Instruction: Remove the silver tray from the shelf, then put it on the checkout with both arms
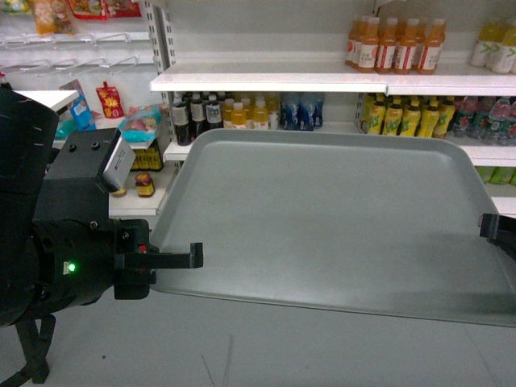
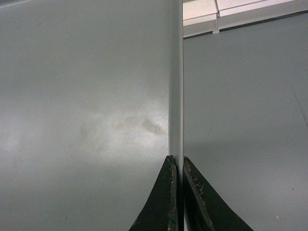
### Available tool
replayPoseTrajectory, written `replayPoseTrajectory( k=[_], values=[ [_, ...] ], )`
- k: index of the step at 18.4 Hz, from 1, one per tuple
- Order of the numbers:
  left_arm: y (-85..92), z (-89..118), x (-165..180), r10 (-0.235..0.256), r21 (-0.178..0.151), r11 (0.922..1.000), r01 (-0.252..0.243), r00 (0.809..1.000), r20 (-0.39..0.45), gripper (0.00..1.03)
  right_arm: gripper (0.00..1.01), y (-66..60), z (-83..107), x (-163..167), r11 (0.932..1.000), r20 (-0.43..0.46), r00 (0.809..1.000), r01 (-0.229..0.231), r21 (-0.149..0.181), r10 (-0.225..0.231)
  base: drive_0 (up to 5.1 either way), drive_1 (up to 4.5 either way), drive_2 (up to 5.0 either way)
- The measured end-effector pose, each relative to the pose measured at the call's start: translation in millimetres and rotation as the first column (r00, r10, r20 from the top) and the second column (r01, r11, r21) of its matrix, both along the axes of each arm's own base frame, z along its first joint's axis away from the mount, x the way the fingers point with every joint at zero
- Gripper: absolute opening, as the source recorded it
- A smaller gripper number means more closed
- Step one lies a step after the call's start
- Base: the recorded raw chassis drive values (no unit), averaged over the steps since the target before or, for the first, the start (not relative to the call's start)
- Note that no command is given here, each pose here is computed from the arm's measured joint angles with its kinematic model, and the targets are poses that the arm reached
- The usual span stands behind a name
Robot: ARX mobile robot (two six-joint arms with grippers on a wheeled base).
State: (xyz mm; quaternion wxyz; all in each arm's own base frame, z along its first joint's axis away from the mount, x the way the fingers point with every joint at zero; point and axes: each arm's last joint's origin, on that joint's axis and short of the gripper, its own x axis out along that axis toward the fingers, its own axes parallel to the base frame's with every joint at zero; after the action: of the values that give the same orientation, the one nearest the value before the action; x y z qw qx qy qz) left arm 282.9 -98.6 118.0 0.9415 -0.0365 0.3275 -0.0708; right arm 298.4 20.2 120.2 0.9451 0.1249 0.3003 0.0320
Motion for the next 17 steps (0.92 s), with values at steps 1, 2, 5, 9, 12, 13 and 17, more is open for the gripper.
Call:
replayPoseTrajectory(
  k=[1, 2, 5, 9, 12, 13, 17],
  values=[
    [0.0, 0.3, 0.2, -0.001, -0.003, 1.0, 0.001, 1.0, 0.003, 0.03, 0.02, 0.1, 0.1, 0.0, 1.0, 0.001, 1.0, 0.0, 0.0, 0.0, 0.1, -4.19, 4.4],
    [0.1, -0.1, 0.0, -0.001, 0.0, 1.0, 0.001, 1.0, -0.001, 0.03, 0.02, 0.1, -0.2, -0.1, 1.0, -0.002, 1.0, 0.0, 0.0, 0.0, 0.1, -4.19, 4.4],
    [-0.1, 0.3, 0.2, -0.001, -0.002, 1.0, 0.001, 1.0, 0.003, 0.03, 0.02, 0.1, 0.2, 0.1, 1.0, 0.001, 1.0, 0.0, 0.0, 0.0, 0.1, -4.25, 4.4],
    [0.0, 0.2, 0.1, -0.001, -0.001, 1.0, 0.001, 1.0, 0.001, 0.03, 0.02, 0.1, 0.0, 0.0, 1.0, -0.001, 1.0, 0.0, 0.0, 0.0, 0.0, -4.3, 4.3],
    [0.3, 0.5, -0.4, 0.001, 0.0, 1.0, -0.001, 1.0, 0.002, 0.03, 0.02, 0.1, 0.7, -0.2, 1.0, 0.003, 1.0, 0.0, 0.0, 0.0, 0.0, -4.31, 4.3],
    [0.3, 0.3, -0.5, 0.001, 0.0, 1.0, -0.001, 1.0, 0.0, 0.03, 0.02, 0.0, -0.1, -0.5, 1.0, -0.004, 1.0, 0.0, 0.0, 0.0, 0.0, -4.31, 4.3],
    [-1.3, 0.5, -0.9, -0.002, 0.001, 1.0, 0.002, 1.0, 0.003, 0.03, 0.02, -0.6, -0.6, -0.7, 1.0, -0.008, 1.0, 0.006, -0.003, -0.006, 0.0, -4.31, 4.3]
  ],
)
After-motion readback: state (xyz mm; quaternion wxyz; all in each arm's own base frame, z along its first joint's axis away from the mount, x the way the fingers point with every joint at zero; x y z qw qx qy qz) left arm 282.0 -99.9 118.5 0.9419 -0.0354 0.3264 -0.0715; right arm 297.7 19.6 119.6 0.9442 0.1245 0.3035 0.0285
